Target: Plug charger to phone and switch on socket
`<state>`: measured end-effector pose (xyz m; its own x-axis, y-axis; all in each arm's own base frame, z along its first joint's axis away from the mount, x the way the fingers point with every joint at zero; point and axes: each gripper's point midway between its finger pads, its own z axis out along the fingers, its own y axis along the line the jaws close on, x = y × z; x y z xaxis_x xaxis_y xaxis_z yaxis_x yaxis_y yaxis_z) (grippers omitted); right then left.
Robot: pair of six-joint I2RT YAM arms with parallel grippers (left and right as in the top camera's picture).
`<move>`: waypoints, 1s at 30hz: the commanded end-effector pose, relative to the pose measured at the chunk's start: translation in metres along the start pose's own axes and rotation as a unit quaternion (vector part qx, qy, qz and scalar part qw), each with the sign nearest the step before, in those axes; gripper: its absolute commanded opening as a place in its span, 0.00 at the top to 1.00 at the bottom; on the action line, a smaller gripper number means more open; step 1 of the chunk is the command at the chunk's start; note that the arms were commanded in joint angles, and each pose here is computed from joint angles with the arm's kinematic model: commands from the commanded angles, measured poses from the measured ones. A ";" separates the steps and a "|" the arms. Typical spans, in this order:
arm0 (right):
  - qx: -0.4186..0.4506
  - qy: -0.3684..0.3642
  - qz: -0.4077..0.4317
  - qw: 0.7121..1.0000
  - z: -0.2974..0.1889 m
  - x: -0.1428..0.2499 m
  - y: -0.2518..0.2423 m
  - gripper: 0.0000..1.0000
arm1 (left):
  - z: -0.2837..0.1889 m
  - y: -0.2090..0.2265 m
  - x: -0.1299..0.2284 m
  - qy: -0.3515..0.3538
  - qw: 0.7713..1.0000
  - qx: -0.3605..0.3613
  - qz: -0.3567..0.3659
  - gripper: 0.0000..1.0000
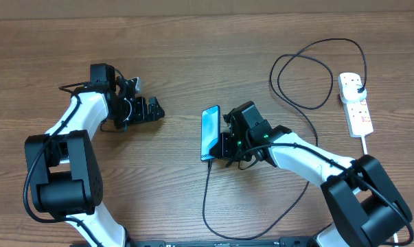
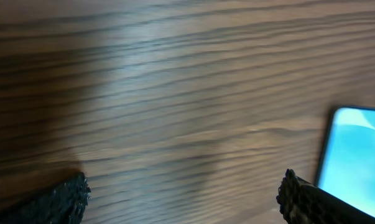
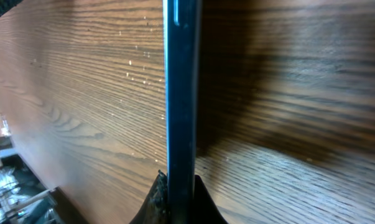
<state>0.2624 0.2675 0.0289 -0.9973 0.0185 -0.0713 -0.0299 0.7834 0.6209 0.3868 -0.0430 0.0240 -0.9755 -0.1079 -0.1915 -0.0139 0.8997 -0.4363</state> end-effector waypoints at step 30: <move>0.089 -0.040 0.001 0.995 -0.002 -0.013 -0.033 0.71 | -0.006 0.026 -0.005 -0.010 0.996 -0.088 0.003 0.00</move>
<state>0.2689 0.2466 0.0124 -0.9931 0.0516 -0.1054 -0.0094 0.8602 0.5098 0.3874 -0.0197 0.0147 -0.9744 -0.1042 -0.1993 -0.0421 0.9551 -0.2933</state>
